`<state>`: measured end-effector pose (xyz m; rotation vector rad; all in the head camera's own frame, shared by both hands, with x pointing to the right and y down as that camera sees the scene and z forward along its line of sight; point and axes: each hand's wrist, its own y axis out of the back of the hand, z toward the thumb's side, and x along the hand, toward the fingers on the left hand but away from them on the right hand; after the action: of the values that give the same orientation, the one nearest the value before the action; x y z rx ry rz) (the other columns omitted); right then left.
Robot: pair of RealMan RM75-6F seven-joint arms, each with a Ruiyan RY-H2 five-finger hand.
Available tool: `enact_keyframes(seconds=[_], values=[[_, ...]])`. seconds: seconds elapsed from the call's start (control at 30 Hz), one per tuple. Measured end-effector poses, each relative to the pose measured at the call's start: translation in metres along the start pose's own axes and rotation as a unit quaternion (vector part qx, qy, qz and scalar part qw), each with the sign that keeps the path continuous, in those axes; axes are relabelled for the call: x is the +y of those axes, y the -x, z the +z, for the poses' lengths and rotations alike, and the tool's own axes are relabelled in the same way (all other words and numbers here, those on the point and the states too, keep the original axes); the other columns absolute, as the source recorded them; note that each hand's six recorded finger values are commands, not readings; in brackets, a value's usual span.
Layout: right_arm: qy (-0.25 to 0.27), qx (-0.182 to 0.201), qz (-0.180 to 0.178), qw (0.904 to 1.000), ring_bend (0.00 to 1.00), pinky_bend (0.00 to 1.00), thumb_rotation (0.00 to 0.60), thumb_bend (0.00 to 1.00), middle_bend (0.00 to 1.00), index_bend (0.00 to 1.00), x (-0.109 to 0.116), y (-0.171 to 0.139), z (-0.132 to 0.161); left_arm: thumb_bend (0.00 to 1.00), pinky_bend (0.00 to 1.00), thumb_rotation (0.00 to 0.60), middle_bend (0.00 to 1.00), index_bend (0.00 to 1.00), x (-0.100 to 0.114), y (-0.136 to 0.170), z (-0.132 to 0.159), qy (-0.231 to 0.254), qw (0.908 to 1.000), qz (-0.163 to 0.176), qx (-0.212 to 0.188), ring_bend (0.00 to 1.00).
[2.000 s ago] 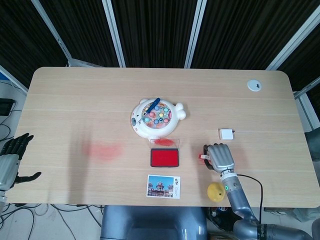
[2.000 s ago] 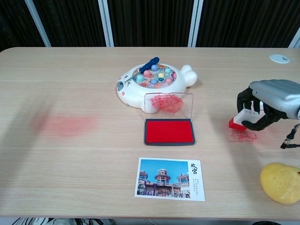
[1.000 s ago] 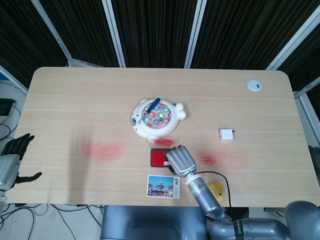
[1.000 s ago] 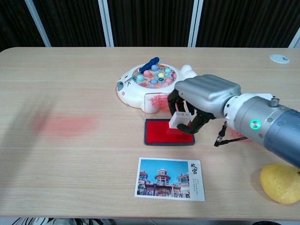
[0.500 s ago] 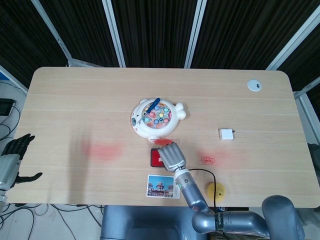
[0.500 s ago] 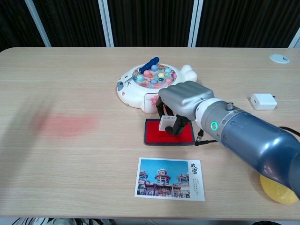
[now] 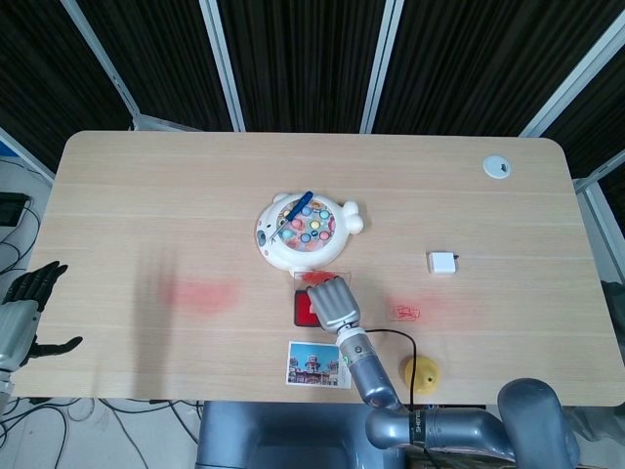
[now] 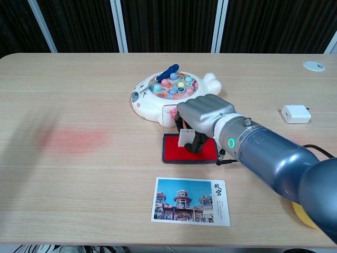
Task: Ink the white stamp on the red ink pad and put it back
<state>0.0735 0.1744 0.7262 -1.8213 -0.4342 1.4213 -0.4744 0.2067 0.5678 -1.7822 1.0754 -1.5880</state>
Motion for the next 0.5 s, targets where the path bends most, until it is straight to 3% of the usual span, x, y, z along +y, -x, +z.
enact_keyframes(seconds=[0.23, 0.5], values=[[0.005, -0.001, 0.000, 1.0000, 0.51, 0.50, 0.600, 0.67, 0.66, 0.82, -0.001, -0.001, 0.000, 0.00, 0.00, 0.600, 0.00, 0.00, 0.000, 0.000, 0.000, 0.001, 1.0000, 0.000, 0.000, 0.00], [0.010, 0.004, -0.016, 0.9998, 0.51, 0.50, 0.600, 0.67, 0.66, 0.82, 0.013, -0.002, 0.003, 0.00, 0.00, 0.600, 0.00, 0.00, 0.000, 0.000, 0.000, 0.003, 1.0000, -0.001, 0.000, 0.00]])
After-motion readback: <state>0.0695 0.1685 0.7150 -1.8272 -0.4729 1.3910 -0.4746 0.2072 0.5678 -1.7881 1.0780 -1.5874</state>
